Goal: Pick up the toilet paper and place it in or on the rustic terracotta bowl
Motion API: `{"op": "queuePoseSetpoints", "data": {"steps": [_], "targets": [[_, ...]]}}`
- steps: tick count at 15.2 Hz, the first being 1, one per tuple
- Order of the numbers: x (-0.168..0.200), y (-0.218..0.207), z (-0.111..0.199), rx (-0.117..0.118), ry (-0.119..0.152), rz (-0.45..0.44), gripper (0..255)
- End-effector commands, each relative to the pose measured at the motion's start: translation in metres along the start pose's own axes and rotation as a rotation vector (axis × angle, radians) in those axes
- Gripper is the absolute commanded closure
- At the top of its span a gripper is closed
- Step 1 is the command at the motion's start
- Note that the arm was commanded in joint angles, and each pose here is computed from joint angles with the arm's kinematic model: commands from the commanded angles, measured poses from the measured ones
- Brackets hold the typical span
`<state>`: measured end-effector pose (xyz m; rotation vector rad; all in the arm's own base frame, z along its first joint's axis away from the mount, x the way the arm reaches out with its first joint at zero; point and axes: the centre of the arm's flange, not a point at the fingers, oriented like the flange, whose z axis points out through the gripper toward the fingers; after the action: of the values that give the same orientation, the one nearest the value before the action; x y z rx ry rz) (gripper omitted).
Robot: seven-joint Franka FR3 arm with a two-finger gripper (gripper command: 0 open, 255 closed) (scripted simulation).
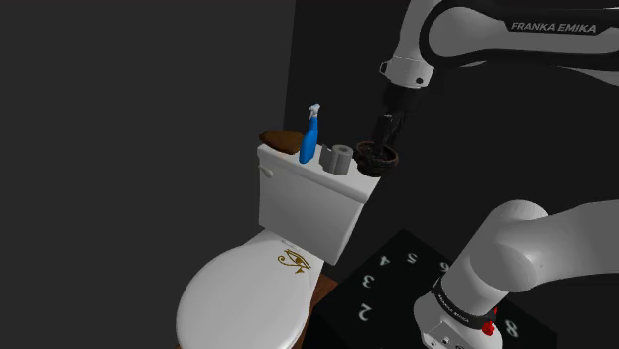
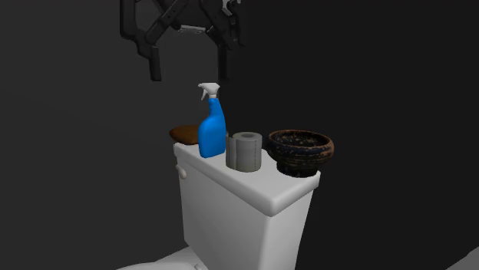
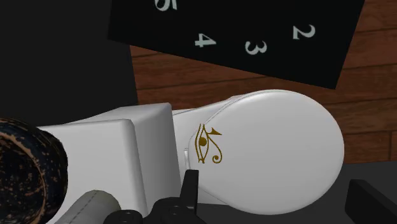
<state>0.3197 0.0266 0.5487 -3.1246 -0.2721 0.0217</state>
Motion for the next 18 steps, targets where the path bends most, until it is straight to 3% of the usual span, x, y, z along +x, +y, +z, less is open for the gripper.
{"op": "queuePoseSetpoints", "data": {"steps": [1,18], "targets": [[0.0,0.0,0.0,0.0,0.0,0.0,0],[0.154,0.132,0.099,0.002,-0.007,-0.196,0]]}}
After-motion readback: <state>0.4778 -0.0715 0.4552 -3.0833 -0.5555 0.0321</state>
